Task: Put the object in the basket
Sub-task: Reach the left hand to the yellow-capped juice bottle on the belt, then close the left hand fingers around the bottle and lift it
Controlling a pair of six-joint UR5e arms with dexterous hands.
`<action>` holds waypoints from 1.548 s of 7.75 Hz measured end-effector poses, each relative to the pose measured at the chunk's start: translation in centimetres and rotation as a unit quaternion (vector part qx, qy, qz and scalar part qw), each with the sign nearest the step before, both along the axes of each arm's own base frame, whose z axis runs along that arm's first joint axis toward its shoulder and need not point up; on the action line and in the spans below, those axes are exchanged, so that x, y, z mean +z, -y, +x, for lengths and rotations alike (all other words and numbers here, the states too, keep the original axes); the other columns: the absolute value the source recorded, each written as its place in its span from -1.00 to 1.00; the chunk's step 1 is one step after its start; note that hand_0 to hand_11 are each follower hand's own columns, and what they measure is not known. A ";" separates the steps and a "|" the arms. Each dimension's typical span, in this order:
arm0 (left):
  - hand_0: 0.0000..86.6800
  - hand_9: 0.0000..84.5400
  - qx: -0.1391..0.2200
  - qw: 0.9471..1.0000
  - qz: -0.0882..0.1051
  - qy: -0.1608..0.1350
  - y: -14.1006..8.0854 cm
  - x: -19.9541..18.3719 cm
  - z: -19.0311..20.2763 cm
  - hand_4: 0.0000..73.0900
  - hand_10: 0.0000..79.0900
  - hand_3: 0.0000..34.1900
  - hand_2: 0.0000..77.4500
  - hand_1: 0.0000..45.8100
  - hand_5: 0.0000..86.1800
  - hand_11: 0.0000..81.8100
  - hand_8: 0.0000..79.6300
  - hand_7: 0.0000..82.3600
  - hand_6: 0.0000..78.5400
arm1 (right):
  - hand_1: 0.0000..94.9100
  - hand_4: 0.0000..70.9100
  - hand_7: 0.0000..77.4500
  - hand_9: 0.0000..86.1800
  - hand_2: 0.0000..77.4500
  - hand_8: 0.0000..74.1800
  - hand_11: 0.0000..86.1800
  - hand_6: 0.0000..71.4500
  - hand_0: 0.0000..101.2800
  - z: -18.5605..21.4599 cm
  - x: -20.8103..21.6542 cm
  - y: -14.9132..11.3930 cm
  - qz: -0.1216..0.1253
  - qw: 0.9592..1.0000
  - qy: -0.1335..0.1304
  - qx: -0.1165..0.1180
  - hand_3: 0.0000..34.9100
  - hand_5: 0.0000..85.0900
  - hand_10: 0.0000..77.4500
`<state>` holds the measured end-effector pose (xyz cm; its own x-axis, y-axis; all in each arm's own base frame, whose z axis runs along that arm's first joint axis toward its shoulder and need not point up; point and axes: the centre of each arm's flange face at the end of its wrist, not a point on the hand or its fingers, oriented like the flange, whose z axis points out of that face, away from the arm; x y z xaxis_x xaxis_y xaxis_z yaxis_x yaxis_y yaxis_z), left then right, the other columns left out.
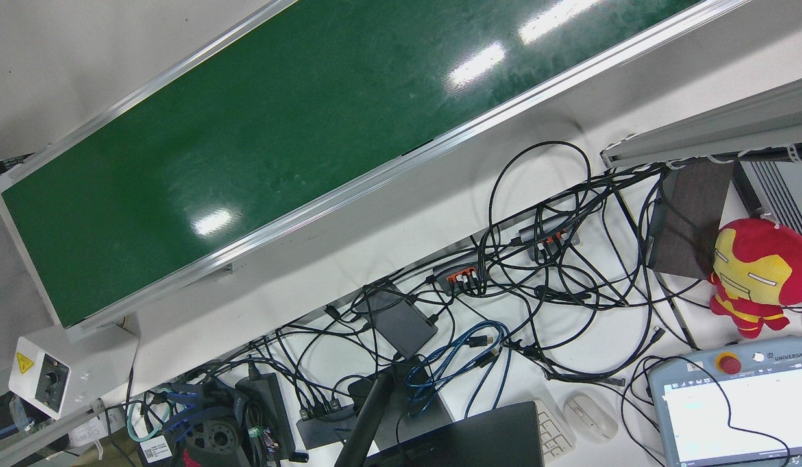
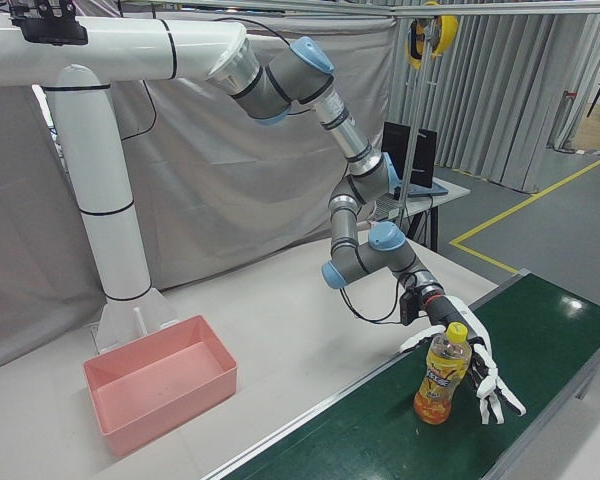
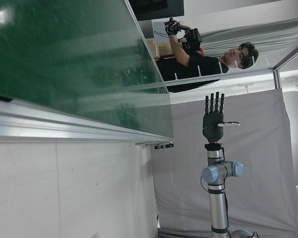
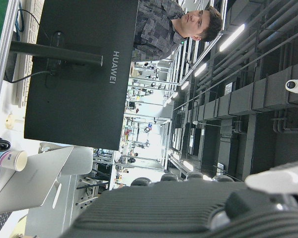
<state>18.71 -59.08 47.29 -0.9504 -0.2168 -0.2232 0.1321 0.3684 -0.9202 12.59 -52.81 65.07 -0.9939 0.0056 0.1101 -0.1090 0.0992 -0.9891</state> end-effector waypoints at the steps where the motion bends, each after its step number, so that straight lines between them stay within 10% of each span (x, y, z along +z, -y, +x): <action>1: 0.33 -0.74 0.000 1.000 -0.001 0.000 0.3 -0.9 0.4 -0.84 -0.75 -0.99 -0.80 -0.05 -0.24 -0.59 -0.77 -0.93 -0.99 | -1.00 -1.00 -0.99 -1.00 -0.99 -1.00 -1.00 -1.00 -1.00 0.0 0.0 0.0 0.000 1.000 0.000 0.000 -0.99 -1.00 -1.00; 4: 0.41 -0.56 0.004 0.999 -0.033 0.014 0.5 -2.8 2.7 -0.42 -0.46 -1.00 -0.62 0.05 0.03 -0.20 -0.62 -0.80 -0.83 | -1.00 -1.00 -0.99 -1.00 -0.99 -1.00 -1.00 -1.00 -1.00 0.0 0.0 0.0 0.000 1.000 0.000 0.000 -0.99 -1.00 -1.00; 5: 0.41 -0.17 0.000 0.999 -0.044 0.016 0.1 -3.0 3.5 -0.13 -0.21 -1.00 -0.39 0.05 0.29 0.23 -0.26 -0.51 -0.53 | -1.00 -1.00 -0.99 -1.00 -0.99 -1.00 -1.00 -1.00 -1.00 0.0 0.0 0.0 0.000 1.000 0.000 0.000 -0.99 -1.00 -1.00; 6: 0.39 0.43 0.000 0.999 -0.047 0.015 -0.1 -3.6 4.1 0.09 0.31 -1.00 0.28 -0.48 0.39 0.49 0.52 0.26 0.50 | -1.00 -1.00 -0.99 -1.00 -0.99 -1.00 -1.00 -1.00 -1.00 0.0 0.0 0.0 0.000 1.000 0.000 0.000 -0.99 -1.00 -1.00; 9: 0.34 0.46 0.008 0.999 -0.039 0.001 -0.6 -5.7 4.8 0.13 0.54 -1.00 0.31 -0.60 0.40 0.48 0.67 0.39 0.64 | -1.00 -1.00 -0.99 -1.00 -0.99 -1.00 -1.00 -1.00 -1.00 0.0 0.0 0.0 0.000 1.000 0.000 0.000 -0.99 -1.00 -1.00; 12: 0.23 0.47 0.061 0.998 -0.015 -0.016 -6.6 -12.8 7.5 0.07 0.54 -1.00 0.34 -0.64 0.47 0.49 0.71 0.40 0.68 | -1.00 -1.00 -0.99 -1.00 -0.99 -1.00 -1.00 -1.00 -1.00 0.0 0.0 0.0 0.000 1.000 0.000 0.000 -0.99 -1.00 -1.00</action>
